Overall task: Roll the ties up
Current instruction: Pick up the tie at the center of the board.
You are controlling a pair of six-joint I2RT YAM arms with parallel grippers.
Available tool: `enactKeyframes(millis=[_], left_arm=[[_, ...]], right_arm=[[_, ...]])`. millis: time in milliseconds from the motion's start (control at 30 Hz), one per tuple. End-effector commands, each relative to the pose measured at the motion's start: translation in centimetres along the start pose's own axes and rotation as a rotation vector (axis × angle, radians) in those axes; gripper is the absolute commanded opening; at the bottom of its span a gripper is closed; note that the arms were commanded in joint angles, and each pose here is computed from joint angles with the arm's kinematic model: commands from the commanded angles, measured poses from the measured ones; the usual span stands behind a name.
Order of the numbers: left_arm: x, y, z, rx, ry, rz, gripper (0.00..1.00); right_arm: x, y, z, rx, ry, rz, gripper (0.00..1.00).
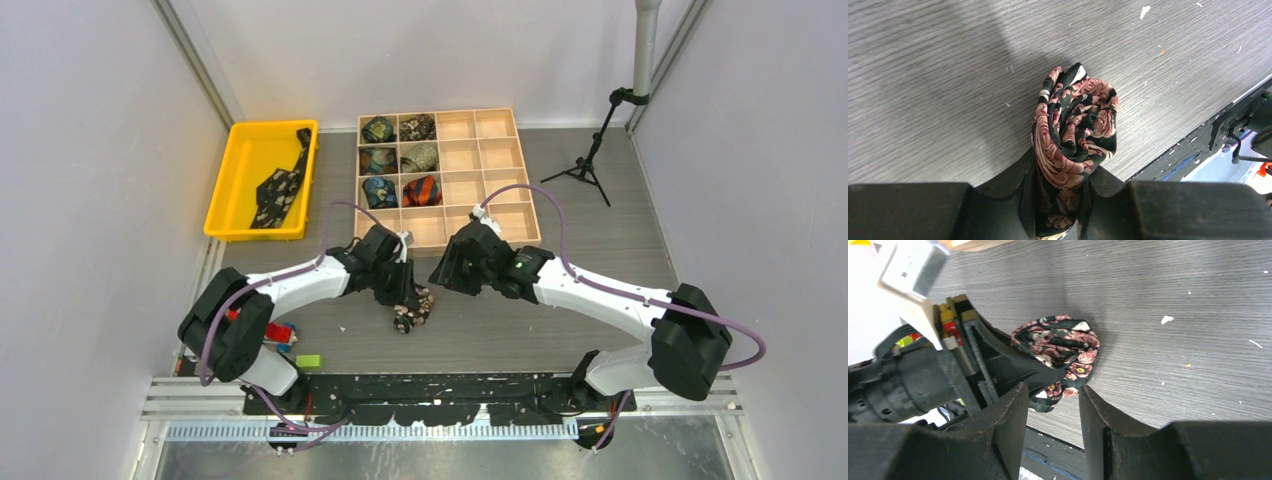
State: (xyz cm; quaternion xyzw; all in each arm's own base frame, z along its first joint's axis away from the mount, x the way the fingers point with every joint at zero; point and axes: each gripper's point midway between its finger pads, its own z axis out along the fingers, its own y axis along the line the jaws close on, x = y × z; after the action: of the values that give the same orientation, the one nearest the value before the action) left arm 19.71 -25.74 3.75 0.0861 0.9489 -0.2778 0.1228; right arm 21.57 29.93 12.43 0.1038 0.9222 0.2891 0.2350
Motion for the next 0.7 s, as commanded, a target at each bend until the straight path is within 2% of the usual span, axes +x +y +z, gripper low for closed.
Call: enactKeyframes(millis=[0, 400, 667], left_arm=[[-3.1, -1.5, -2.9, -0.028, -0.111, -0.004, 0.19], [-12.0, 0.0, -8.6, -0.105, -0.341, -0.053, 0.19], [-18.6, 3.0, -11.6, -0.2, -0.523, -0.097, 0.19]], right_arm=[[-1.0, 1.0, -0.9, -0.035, -0.047, -0.001, 0.47], [-1.5, 1.1, -1.8, -0.042, -0.07, -0.002, 0.47], [-1.4, 0.9, -1.6, -0.035, -0.065, -0.004, 0.47]])
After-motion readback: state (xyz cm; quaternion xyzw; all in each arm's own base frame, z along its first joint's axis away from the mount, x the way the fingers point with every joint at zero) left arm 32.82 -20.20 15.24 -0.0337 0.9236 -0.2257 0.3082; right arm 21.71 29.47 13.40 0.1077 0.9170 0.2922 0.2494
